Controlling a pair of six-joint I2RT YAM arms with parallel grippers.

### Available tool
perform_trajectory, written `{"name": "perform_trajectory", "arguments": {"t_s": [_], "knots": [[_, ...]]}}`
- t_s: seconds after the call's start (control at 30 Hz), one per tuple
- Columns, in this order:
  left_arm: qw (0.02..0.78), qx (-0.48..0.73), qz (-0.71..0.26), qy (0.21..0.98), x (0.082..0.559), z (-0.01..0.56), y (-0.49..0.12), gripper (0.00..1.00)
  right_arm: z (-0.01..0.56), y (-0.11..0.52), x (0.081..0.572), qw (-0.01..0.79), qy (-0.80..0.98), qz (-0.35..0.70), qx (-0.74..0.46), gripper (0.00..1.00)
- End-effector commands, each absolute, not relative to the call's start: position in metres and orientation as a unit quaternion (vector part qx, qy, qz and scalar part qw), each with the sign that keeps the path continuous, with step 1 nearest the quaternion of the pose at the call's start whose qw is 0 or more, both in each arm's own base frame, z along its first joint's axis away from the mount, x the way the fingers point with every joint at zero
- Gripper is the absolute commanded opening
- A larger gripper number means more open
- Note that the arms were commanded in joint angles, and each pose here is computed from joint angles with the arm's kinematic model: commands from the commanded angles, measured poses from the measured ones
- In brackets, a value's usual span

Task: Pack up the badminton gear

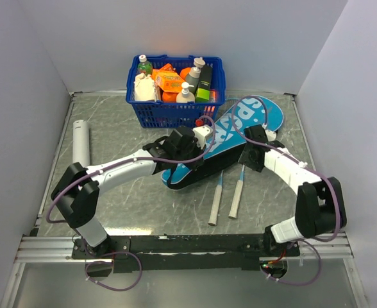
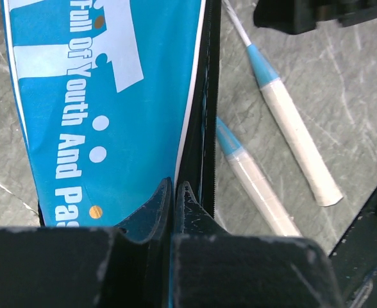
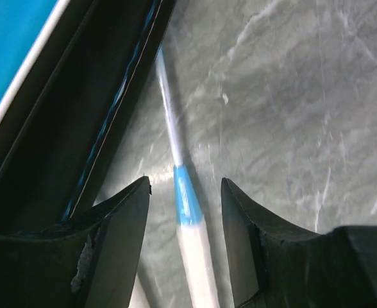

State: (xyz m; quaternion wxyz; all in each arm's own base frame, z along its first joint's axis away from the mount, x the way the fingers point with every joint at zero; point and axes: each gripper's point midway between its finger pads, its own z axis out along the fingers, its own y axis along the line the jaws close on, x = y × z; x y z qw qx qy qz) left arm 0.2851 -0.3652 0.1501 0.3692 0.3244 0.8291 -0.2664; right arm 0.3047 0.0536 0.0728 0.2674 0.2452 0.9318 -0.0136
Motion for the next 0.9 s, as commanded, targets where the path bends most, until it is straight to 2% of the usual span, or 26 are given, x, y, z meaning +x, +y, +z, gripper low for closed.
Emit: {"name": "perform_trajectory", "arguments": {"t_s": [0.0,0.47,0.57,0.67,0.7,0.77,0.87], "knots": [[0.404,0.306,-0.319,0.801,0.286,0.193,-0.372,0.01,0.078,0.047,0.338,0.303,0.916,-0.022,0.261,0.55],[0.4,0.3,-0.327,0.802,0.289,0.19,-0.37,0.01,0.033,0.052,0.354,0.262,0.93,-0.029,0.255,0.5],[0.397,0.3,-0.328,0.803,0.289,0.187,-0.371,0.01,0.028,0.054,0.354,0.258,0.932,-0.026,0.253,0.43],[0.393,0.301,-0.326,0.806,0.289,0.184,-0.371,0.01,0.022,0.056,0.352,0.246,0.936,-0.026,0.252,0.28],[0.391,0.301,-0.327,0.806,0.288,0.183,-0.372,0.01,0.019,0.056,0.349,0.242,0.936,-0.025,0.253,0.16],[0.391,0.299,-0.326,0.807,0.289,0.182,-0.372,0.01,0.02,0.059,0.347,0.244,0.937,-0.013,0.252,0.02],[0.392,0.296,-0.323,0.809,0.291,0.181,-0.372,0.01,0.024,0.06,0.341,0.246,0.937,-0.007,0.248,0.0]]}}
